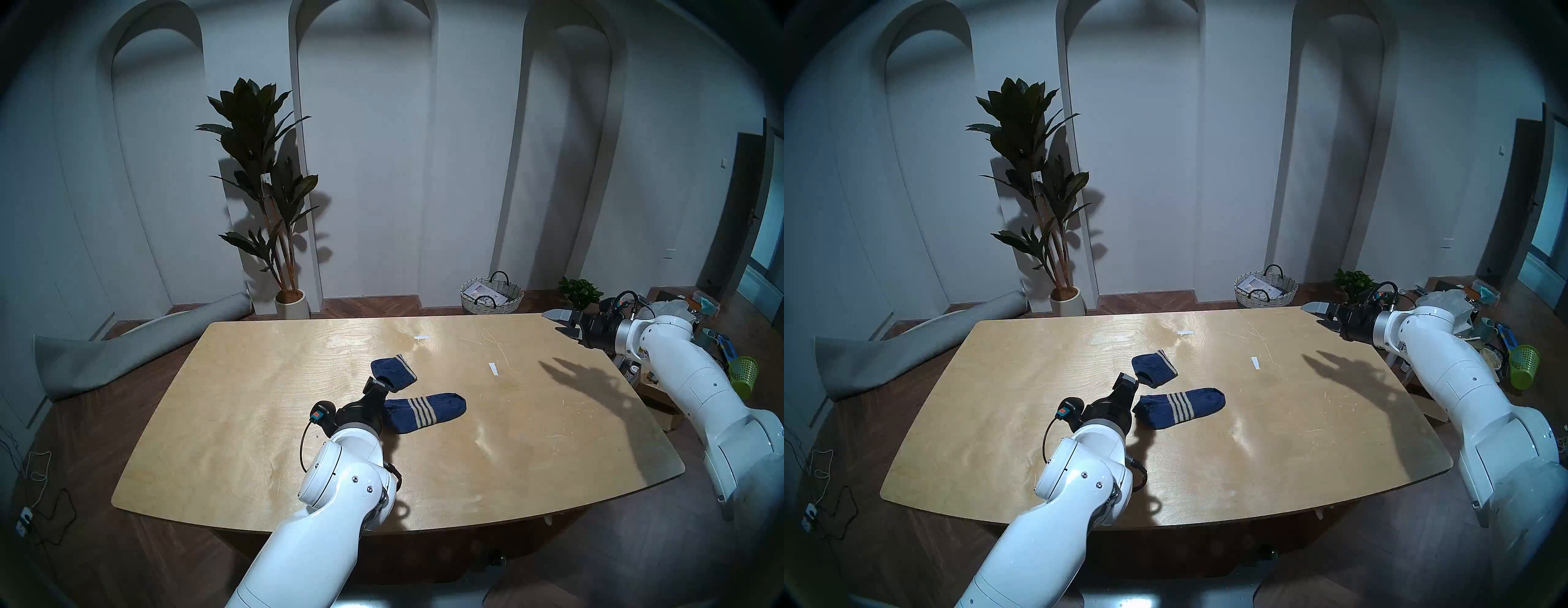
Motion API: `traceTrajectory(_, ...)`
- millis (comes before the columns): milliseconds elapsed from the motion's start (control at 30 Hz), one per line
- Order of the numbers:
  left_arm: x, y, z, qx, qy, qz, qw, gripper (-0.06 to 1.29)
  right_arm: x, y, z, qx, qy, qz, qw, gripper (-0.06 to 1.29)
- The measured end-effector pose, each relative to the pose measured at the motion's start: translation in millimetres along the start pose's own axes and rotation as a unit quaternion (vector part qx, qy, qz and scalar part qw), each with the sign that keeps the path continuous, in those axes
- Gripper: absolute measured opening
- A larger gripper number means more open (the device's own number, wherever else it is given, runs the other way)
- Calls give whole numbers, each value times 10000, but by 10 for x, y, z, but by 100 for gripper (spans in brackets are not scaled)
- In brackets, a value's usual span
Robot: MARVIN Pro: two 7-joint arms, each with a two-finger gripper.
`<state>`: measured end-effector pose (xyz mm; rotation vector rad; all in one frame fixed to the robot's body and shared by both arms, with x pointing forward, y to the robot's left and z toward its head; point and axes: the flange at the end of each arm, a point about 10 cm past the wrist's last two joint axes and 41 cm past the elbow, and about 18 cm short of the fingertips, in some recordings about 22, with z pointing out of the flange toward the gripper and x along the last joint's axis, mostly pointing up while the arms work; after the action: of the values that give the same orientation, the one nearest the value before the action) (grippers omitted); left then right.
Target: Fold socks in half once and place them neatly on the table
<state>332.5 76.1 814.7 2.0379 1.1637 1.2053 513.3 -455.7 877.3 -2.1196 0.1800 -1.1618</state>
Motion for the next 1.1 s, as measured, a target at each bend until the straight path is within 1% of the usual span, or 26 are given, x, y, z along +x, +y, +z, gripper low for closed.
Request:
traceTrajectory(167, -81, -4, 81, 84, -117, -47, 9999, 124, 13, 13, -6, 37, -25, 2, 10000, 123)
traceTrajectory(400, -162, -16, 172, 112, -189, -84, 9997, 124, 12, 50, -27, 41, -99, 42, 9999, 123)
traceTrajectory(800, -242, 89, 216, -40, -355, -183, 9992, 124, 36, 111, -56, 5, -143, 23, 9999, 123)
traceTrajectory(967, -306, 83, 257, -17, -462, -139, 9988, 124, 36, 118, -42, 13, -169, 3, 9999, 123)
traceTrajectory(1100, -340, 73, 299, 15, -488, -55, 9988, 124, 44, 110, -28, 43, -187, -10, 9998, 123)
